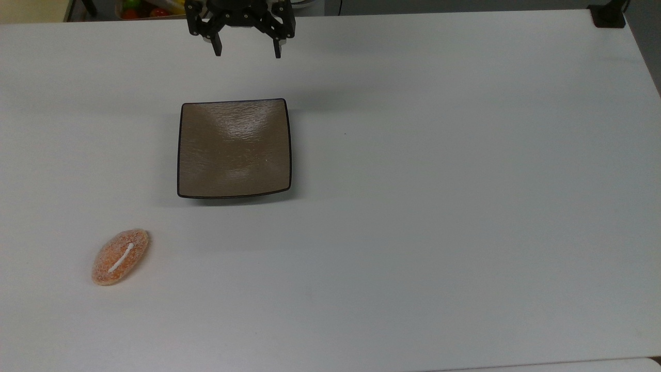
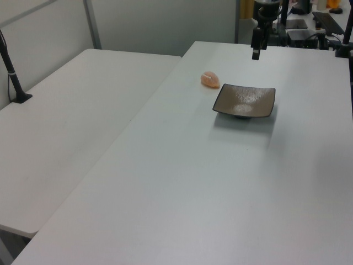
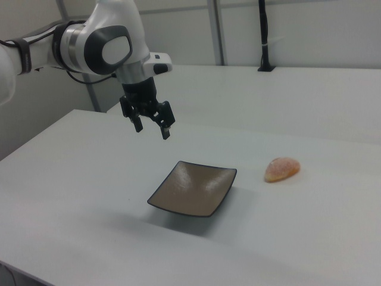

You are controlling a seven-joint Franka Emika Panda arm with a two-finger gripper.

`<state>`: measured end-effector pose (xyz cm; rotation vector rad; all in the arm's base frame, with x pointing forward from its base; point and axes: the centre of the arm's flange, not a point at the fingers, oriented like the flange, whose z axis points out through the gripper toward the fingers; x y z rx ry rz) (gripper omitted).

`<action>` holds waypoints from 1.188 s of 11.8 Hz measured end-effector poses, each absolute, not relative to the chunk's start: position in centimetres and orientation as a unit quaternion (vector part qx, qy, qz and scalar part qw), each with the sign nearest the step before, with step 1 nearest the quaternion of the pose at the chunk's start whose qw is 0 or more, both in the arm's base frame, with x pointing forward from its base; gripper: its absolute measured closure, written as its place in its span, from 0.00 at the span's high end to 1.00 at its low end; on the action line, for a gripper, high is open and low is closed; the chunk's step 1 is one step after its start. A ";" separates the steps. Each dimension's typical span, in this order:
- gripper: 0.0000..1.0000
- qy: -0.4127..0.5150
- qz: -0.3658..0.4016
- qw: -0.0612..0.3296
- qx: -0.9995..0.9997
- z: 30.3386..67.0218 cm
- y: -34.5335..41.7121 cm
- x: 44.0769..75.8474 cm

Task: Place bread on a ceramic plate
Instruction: 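Move the open gripper over the orange bread roll beside the plate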

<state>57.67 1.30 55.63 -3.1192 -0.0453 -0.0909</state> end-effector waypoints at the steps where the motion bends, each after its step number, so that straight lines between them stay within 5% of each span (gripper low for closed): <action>1: 1.00 -0.015 -0.027 0.010 -0.999 55.5 1.3 57.6; 10: 1.00 -0.014 -0.022 0.010 -1.000 54.8 1.3 57.7; 14: 1.00 0.000 -0.057 0.008 -0.998 52.8 -0.3 60.2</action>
